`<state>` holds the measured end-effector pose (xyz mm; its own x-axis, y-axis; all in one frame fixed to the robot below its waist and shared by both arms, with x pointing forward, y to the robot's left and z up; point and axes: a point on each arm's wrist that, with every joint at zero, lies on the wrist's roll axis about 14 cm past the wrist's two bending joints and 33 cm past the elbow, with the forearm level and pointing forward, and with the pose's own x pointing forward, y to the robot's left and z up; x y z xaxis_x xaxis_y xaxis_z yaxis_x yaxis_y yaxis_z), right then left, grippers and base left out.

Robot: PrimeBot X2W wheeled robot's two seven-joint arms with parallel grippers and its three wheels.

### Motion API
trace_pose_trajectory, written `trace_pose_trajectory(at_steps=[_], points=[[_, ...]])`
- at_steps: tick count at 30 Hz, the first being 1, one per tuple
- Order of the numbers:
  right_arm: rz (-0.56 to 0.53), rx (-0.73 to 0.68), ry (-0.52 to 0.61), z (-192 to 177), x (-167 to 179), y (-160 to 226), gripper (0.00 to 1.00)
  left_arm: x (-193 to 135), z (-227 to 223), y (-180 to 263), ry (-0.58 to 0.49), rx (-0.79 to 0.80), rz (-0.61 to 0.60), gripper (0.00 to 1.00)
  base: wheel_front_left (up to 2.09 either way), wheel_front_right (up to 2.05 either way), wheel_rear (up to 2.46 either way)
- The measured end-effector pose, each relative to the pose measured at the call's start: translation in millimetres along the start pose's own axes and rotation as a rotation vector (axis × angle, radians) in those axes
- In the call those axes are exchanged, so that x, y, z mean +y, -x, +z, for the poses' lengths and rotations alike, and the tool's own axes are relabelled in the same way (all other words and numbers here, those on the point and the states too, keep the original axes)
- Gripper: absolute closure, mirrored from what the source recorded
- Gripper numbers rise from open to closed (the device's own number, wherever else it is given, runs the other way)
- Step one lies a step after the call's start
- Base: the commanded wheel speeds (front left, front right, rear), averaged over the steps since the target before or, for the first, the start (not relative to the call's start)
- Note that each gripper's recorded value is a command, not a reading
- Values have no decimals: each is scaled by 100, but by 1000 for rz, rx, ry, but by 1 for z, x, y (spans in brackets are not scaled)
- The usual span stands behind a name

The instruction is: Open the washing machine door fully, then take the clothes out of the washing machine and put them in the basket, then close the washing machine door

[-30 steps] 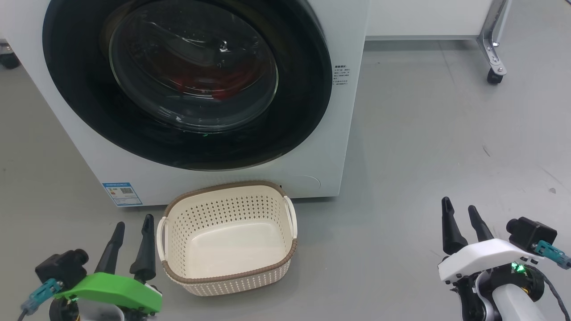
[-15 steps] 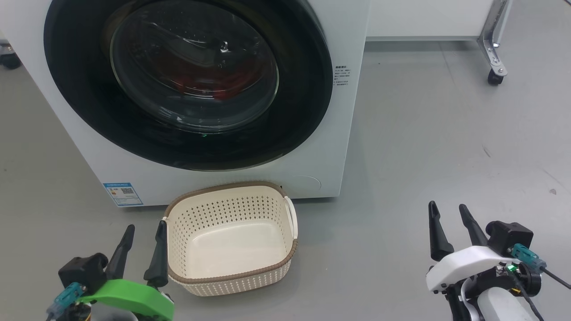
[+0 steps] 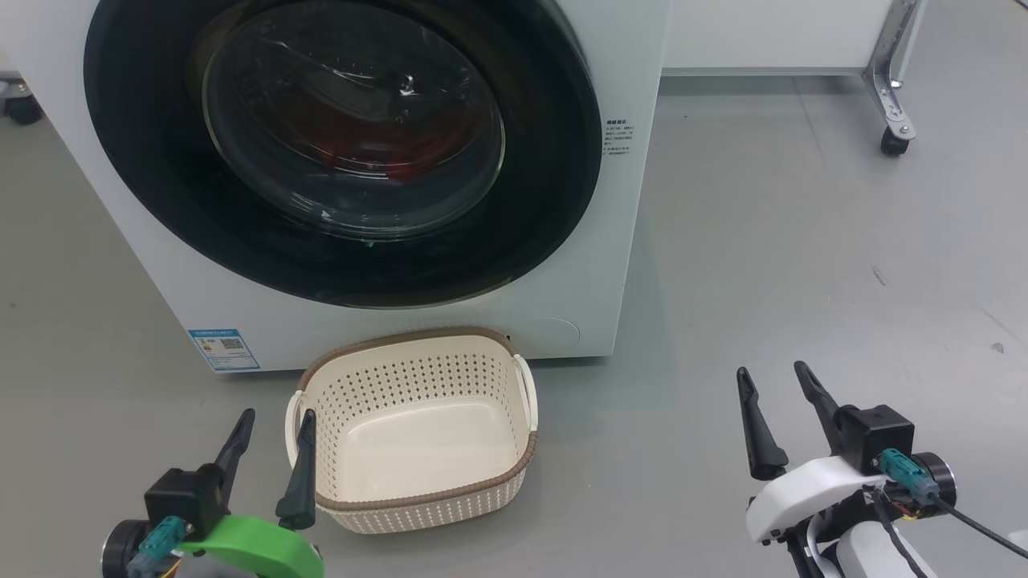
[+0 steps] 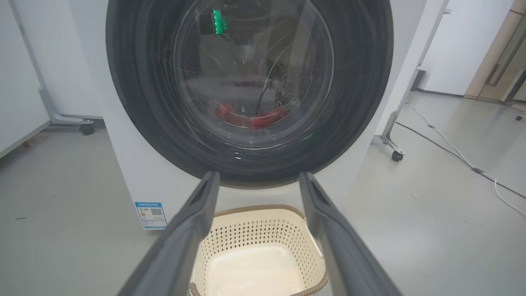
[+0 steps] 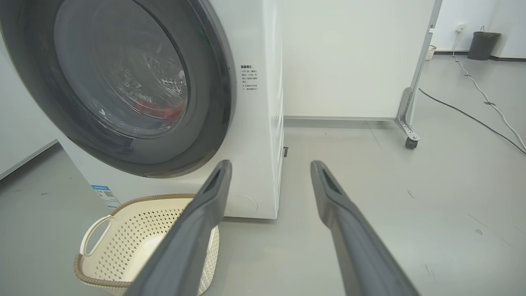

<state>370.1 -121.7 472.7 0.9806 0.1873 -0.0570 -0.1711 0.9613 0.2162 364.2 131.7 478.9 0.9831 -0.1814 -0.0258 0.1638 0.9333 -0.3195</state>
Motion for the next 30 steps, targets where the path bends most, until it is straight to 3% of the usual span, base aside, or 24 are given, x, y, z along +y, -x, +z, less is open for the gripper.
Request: trace_pose_trajectory(at_steps=[6, 30], points=[[16, -10, 56, 0, 5, 0, 0, -2, -6, 1, -48, 9, -11, 0, 0, 0, 0], [-35, 0, 38, -4, -6, 0, 0, 4, -12, -2, -35, 28, 18, 0, 0, 0, 0]])
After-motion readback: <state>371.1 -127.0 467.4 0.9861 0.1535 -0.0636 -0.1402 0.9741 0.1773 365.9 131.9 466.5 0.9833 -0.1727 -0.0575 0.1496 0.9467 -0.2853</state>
